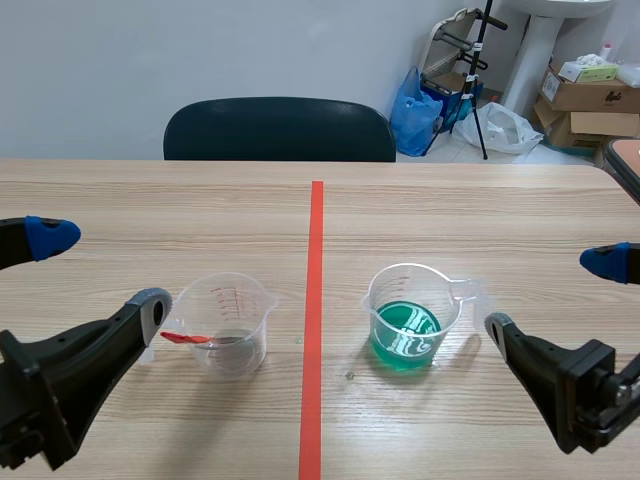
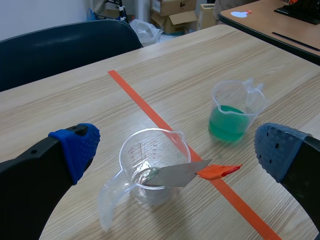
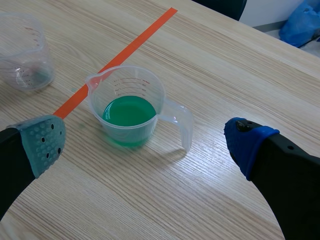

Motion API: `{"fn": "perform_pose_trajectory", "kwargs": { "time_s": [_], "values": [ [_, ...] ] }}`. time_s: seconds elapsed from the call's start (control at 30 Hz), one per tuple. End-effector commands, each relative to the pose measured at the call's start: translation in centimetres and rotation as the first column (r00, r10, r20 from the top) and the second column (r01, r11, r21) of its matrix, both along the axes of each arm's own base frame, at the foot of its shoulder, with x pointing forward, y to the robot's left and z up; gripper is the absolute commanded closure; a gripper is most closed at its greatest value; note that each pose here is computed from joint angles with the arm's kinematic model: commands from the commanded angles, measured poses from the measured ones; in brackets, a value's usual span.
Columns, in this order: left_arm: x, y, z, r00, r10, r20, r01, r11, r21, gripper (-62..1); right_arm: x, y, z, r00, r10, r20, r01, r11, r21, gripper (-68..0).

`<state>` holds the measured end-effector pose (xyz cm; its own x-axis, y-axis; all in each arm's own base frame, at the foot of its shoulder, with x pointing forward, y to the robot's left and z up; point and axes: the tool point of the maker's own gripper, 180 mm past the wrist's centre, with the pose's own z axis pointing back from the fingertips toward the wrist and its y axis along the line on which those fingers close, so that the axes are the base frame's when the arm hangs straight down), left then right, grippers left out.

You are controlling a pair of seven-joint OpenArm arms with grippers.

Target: Do the redox reaction experiment

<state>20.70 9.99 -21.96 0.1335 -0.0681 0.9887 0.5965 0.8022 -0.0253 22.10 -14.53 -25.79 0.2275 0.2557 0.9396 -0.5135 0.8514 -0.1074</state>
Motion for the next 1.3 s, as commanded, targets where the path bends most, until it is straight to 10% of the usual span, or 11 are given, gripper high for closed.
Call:
{"fn": "perform_pose_trajectory", "kwargs": {
  "time_s": [0.0, 0.63, 1.27],
  "values": [
    [0.1, -0.3, 1.1, 0.999, -0.005, 0.032, 0.005, 1.000, -0.015, -62.3, 0.3, 0.2, 0.8, 1.000, 0.004, 0.028, -0.004, 1.000, 0.008, -67.9],
    [0.3, -0.1, 1.0, 0.999, 0.003, 0.034, -0.003, 1.000, -0.008, -62.3, 0.3, 0.2, 0.9, 1.000, 0.004, 0.029, -0.004, 1.000, 0.007, -67.9],
    [-2.4, 7.1, 1.1, 0.993, 0.080, 0.083, -0.098, 0.966, 0.240, -62.3, 1.9, 2.1, 2.7, 0.987, 0.107, 0.117, -0.106, 0.994, -0.014, -67.9]
  ]
}}
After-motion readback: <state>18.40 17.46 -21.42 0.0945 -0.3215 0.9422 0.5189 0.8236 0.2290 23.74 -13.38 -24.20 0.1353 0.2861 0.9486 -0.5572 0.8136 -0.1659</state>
